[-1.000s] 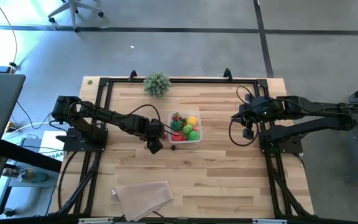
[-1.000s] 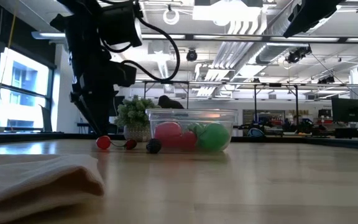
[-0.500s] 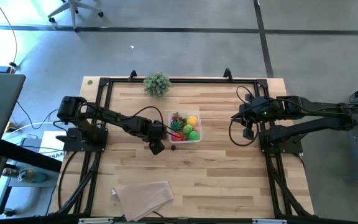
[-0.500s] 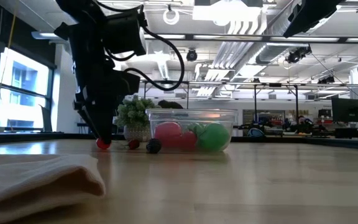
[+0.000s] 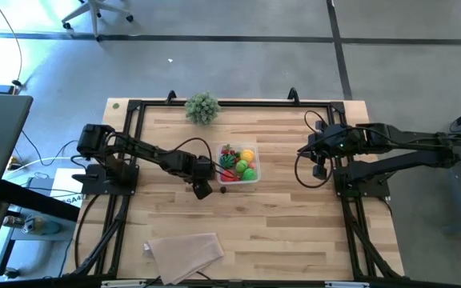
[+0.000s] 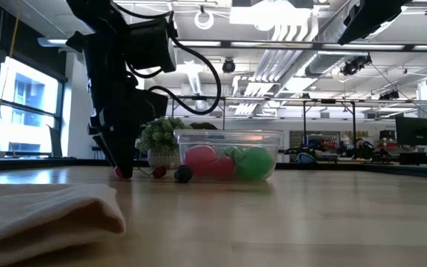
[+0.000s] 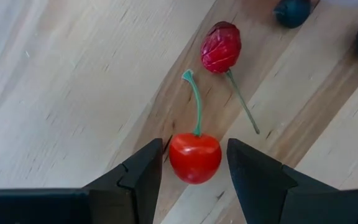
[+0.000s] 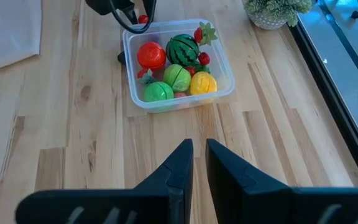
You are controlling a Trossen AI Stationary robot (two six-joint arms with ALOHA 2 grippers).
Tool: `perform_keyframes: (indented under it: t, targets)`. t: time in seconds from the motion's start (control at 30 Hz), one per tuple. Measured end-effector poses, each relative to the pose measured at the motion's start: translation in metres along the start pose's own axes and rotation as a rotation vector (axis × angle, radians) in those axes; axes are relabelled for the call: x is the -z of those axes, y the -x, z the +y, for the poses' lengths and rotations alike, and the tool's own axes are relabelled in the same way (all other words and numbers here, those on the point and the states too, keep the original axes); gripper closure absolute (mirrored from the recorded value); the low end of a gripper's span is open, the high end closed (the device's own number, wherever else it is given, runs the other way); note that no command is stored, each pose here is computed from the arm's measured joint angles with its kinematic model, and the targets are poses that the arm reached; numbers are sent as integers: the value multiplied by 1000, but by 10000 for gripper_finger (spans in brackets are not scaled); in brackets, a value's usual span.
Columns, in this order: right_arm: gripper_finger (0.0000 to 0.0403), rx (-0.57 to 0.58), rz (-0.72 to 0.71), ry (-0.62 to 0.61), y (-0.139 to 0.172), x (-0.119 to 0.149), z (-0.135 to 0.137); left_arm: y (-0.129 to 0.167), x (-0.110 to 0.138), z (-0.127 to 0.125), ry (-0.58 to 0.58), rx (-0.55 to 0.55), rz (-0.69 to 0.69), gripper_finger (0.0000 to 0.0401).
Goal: Pick and placing Produce into tupperware
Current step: Put the left red cherry into the transparent bin
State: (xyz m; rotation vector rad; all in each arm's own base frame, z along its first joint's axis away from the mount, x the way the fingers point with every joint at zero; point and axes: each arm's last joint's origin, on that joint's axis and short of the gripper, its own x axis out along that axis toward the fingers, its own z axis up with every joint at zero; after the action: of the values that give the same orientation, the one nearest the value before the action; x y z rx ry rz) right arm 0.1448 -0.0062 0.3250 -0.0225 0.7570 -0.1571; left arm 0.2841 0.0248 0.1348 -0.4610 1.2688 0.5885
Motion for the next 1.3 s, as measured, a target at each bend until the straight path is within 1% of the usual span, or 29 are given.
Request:
perform_keyframes:
  t: [0.37, 1.03, 1.13, 1.3]
  targets:
    - [368, 0, 0, 0, 0, 0, 0, 0, 0, 1, -1, -29, -20, 232]
    - [368, 0, 0, 0, 0, 0, 0, 0, -1, 1, -3, -40, -25, 233]
    - [368, 0, 0, 0, 0, 0, 0, 0, 0, 1, 0, -40, -24, 248]
    - [368, 0, 0, 0, 0, 0, 0, 0, -1, 1, 23, -39, -26, 291]
